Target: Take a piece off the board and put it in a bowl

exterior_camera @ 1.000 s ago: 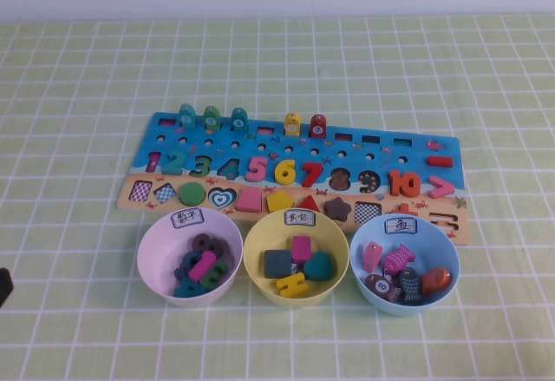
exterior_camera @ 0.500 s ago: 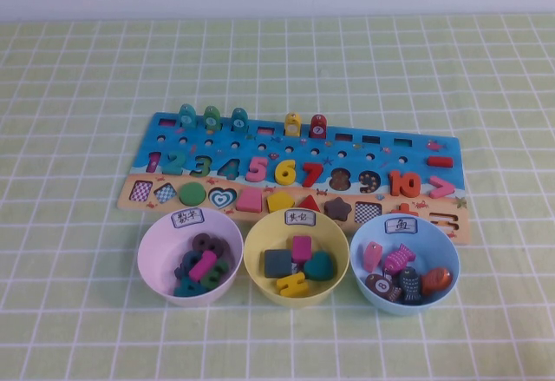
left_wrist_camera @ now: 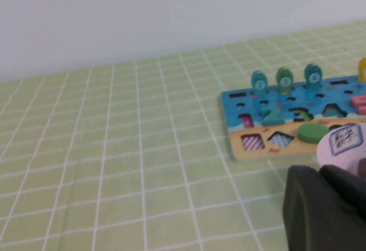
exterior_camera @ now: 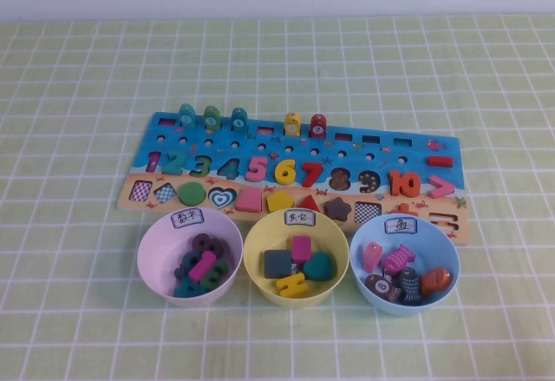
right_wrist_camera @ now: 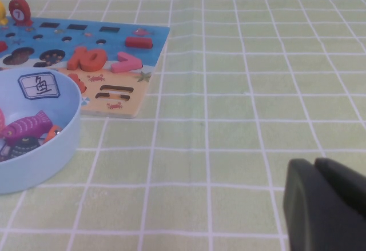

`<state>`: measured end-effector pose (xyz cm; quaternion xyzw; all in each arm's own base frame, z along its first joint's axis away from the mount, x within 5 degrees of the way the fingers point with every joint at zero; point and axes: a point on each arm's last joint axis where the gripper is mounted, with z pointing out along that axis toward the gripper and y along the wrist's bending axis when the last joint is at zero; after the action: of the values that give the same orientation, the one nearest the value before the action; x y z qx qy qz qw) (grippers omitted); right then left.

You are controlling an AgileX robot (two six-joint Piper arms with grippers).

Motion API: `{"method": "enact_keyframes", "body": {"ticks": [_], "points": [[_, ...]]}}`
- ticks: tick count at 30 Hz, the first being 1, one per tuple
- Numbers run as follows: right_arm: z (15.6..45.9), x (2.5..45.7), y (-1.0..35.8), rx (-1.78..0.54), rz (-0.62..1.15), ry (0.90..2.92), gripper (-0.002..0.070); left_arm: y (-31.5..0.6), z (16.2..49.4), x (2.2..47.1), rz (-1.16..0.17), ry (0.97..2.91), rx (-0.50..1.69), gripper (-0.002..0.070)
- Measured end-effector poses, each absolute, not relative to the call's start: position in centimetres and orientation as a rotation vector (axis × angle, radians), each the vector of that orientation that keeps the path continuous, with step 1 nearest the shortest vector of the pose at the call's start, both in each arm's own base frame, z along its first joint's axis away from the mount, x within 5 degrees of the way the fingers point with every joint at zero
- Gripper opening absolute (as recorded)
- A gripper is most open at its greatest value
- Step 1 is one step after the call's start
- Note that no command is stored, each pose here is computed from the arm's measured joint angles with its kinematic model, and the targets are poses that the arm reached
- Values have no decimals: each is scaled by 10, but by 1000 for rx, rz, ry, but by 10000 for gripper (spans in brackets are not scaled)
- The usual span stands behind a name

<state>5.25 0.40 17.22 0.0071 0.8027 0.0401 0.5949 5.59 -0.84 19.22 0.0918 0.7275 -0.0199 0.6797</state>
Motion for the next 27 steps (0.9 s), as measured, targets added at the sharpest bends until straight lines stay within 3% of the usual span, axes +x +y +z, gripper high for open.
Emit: {"method": "enact_keyframes", "body": {"ticks": [10, 27], "points": [[172, 52, 4, 17, 93, 1865, -19, -4, 173, 53, 37, 1843, 225, -3], [172, 52, 4, 17, 93, 1865, -19, -4, 172, 53, 37, 1854, 227, -3]]}}
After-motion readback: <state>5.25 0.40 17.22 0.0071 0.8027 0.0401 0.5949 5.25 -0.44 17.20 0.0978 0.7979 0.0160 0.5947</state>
